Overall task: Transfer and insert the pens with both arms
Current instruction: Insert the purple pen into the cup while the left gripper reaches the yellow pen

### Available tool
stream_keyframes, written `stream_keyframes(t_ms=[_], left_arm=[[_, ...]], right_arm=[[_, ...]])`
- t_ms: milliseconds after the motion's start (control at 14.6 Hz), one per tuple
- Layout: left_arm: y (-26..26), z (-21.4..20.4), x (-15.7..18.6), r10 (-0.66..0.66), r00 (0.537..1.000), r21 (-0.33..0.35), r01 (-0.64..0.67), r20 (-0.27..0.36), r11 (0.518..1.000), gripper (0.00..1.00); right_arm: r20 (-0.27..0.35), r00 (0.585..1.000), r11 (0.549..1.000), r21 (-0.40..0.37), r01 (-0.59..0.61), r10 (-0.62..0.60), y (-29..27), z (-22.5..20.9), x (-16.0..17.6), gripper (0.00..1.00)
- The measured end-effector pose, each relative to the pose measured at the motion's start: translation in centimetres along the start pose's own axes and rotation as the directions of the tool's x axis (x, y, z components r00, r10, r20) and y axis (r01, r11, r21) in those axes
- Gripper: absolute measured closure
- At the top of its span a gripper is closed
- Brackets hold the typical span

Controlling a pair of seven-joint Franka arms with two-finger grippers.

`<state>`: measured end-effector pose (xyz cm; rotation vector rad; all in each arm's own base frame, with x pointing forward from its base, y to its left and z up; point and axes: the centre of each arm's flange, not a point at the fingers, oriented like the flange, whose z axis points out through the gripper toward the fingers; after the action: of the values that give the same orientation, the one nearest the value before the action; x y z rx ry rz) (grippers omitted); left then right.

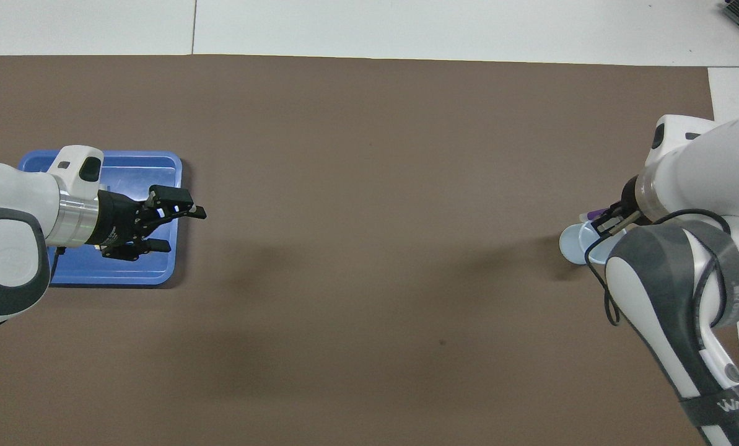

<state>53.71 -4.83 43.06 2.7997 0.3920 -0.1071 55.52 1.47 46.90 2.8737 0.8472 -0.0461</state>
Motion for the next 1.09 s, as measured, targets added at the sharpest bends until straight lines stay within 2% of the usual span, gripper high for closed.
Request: stream_keyframes(t_ms=[205,342,479,615,752,1094], left_arm=[[-2.3,-1.5,1.1,0.166,0.986,0.061,-0.163,-0.033,0.985,0.0],[-4.3,-2.4,1.9,0.26,0.964,0.079,-0.256,-0.048,0.963,0.0],[-5.5,-3.1,2.5,0.353,0.934,0.118,-0.345,-0.052,0.931,0.0],[-6.2,-3.7,3.2,0.44,0.896,0.193,-0.423,-0.053,0.885,0.0],[-6.2,-3.5,3.6,0.476,0.878,0.219,-0.453,-0.061,0.864,0.0],[-6.3,-3.2,3.9,0.503,0.863,0.23,-0.479,-0.057,0.848,0.0]], right_arm=[[0.01,1.0,1.0,0.006,0.003,-0.003,-0.2,0.5,-0.2,0.81],[0.008,1.0,1.0,0.005,0.006,-0.006,-0.3,0.4,-0.1,0.81],[0.005,1.0,1.0,0.002,0.007,-0.007,-0.3,-0.4,0.0,0.81],[0.014,1.0,1.0,0.003,0.001,-0.001,0.1,-2.2,0.1,0.81],[0.016,1.0,1.0,0.002,-0.004,0.004,0.4,-3.5,0.1,0.81],[0.009,1.0,1.0,-0.003,-0.007,0.007,0.7,-4.0,0.2,0.81]])
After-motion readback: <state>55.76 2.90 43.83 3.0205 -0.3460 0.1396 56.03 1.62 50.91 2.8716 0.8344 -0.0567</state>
